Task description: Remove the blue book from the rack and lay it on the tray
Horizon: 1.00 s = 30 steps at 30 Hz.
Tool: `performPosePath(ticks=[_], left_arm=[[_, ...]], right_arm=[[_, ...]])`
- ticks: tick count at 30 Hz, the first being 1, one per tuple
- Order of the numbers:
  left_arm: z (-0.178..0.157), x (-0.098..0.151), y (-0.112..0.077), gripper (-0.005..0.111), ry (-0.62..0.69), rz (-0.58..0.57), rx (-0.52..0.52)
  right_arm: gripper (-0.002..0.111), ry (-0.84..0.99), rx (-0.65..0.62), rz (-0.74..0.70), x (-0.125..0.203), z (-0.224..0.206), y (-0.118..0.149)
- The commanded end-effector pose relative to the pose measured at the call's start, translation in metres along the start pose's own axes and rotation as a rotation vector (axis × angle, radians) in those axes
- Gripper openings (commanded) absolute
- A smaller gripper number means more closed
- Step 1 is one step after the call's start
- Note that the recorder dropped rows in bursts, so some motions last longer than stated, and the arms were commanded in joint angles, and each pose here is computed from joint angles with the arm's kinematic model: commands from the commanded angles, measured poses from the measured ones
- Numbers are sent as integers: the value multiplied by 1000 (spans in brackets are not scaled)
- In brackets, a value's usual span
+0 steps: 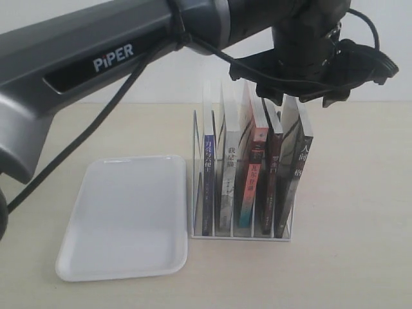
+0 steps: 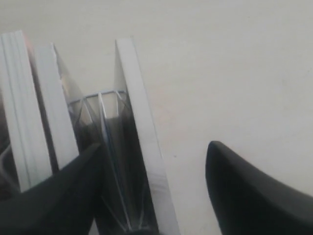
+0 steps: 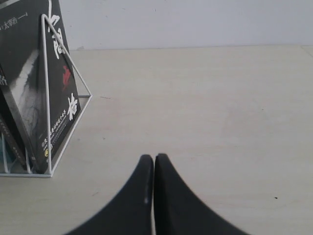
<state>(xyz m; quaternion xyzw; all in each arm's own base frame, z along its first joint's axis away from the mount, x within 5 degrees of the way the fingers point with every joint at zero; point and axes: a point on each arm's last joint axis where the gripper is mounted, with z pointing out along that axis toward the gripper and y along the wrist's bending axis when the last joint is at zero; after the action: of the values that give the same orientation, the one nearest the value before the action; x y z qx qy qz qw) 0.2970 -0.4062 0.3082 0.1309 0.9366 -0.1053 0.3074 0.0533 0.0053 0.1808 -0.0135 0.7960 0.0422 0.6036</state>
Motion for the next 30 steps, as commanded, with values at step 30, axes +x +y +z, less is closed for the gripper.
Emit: performPosePath(ticks=[30], left_arm=[[-76, -1, 51, 54, -38, 85, -127]], right_arm=[[0, -11, 6, 1, -1, 0, 0]])
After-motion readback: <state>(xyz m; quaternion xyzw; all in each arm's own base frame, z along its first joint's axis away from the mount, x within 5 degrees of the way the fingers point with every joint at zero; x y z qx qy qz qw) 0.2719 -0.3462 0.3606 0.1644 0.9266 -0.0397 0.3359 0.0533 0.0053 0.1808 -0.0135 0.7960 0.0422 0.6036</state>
